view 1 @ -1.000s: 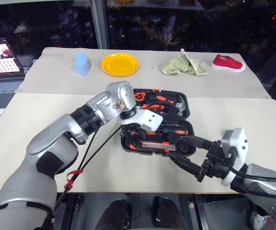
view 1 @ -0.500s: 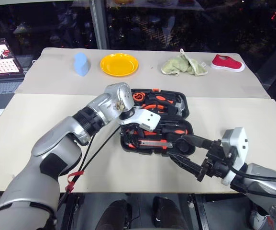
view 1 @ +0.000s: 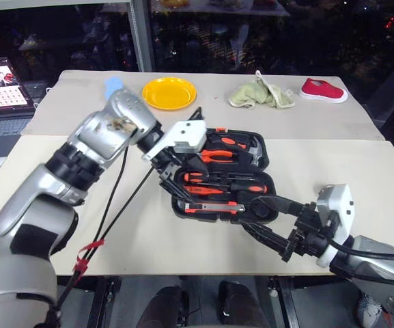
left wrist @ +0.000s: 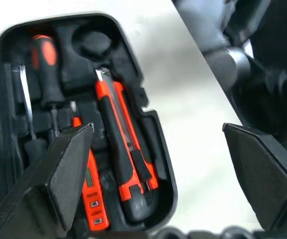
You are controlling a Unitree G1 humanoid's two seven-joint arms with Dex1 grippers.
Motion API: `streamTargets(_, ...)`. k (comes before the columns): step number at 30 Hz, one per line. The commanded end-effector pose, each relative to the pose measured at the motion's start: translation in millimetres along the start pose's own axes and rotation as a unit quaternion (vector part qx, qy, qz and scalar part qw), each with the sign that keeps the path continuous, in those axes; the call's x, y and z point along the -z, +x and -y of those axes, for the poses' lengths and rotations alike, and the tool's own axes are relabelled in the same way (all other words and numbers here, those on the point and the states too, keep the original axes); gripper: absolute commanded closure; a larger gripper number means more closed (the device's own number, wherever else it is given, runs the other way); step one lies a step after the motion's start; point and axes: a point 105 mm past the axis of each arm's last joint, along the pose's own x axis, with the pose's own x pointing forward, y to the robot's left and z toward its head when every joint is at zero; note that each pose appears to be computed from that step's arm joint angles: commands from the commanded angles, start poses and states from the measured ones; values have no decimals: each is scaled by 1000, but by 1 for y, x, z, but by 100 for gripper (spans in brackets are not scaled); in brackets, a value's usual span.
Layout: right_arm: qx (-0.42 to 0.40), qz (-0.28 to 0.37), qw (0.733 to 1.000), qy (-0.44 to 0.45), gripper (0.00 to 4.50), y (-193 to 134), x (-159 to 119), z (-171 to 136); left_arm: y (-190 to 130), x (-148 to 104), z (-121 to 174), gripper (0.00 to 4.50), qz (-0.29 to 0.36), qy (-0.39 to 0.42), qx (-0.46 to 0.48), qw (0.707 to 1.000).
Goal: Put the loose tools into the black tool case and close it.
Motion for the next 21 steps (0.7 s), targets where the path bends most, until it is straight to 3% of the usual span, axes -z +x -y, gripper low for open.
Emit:
streamTargets(1,-6,13,1000,-20,0,-4,-12,-4,0,-6,-5,168,57,31,-37,997)
streamTargets(4,-9,10,1000,-20,0,-4,-13,-3,11,5,-9,275,88,24,-58,994)
streamTargets(8,-13,1,1000,-20,0,-4,-13,-3,23,24,-10,426,80,23,-69,994)
streamTargets(21,-9,-1,1000,-26,0,-3,-15,0,41,42,-17,438,36,38,-83,995)
